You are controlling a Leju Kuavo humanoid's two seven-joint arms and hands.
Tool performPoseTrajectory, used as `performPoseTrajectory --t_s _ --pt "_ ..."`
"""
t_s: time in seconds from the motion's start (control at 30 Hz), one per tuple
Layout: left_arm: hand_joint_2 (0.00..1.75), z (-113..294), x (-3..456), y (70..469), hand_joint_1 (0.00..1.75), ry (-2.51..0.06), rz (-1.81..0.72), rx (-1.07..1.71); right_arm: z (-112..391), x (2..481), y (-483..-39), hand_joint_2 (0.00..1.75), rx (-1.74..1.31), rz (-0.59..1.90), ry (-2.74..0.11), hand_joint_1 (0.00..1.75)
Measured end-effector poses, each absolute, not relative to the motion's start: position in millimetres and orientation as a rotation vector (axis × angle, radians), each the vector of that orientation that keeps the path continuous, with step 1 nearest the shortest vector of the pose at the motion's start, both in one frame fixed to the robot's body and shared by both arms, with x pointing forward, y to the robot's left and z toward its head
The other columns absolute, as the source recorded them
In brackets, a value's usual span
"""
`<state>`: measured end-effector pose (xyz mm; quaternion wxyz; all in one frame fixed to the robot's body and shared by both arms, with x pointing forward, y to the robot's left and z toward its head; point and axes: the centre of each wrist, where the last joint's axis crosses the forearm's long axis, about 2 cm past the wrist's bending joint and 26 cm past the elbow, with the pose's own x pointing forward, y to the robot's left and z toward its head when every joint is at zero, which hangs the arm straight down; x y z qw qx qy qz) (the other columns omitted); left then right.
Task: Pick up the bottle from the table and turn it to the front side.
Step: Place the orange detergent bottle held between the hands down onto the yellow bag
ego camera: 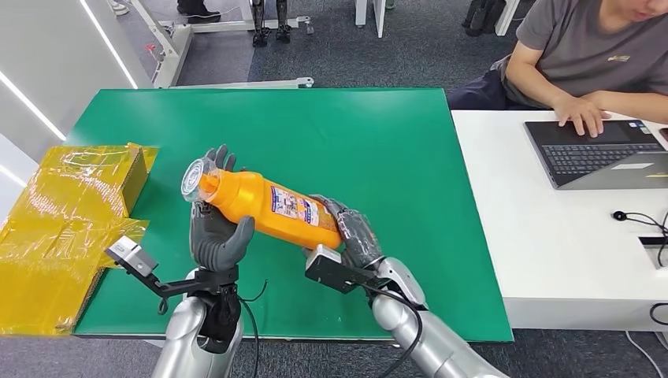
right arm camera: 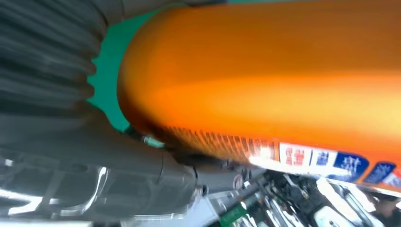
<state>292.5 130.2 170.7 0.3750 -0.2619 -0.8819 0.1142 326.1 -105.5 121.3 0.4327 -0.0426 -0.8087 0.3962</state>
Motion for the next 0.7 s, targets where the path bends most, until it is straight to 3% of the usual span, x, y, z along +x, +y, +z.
performPoseTrajectory --t_s 0.63,0.7 --pt "1.75 165.1 297.3 149.4 0.0 -2.266 0.336 -0.577 133.0 339.7 -91.2 1.75 0.056 1.201 -1.917 1.75" --pt "1.75 164.6 297.8 152.2 0.1 -2.266 0.353 -0.576 132.0 340.2 -91.3 1.75 0.057 1.213 -1.904 1.75"
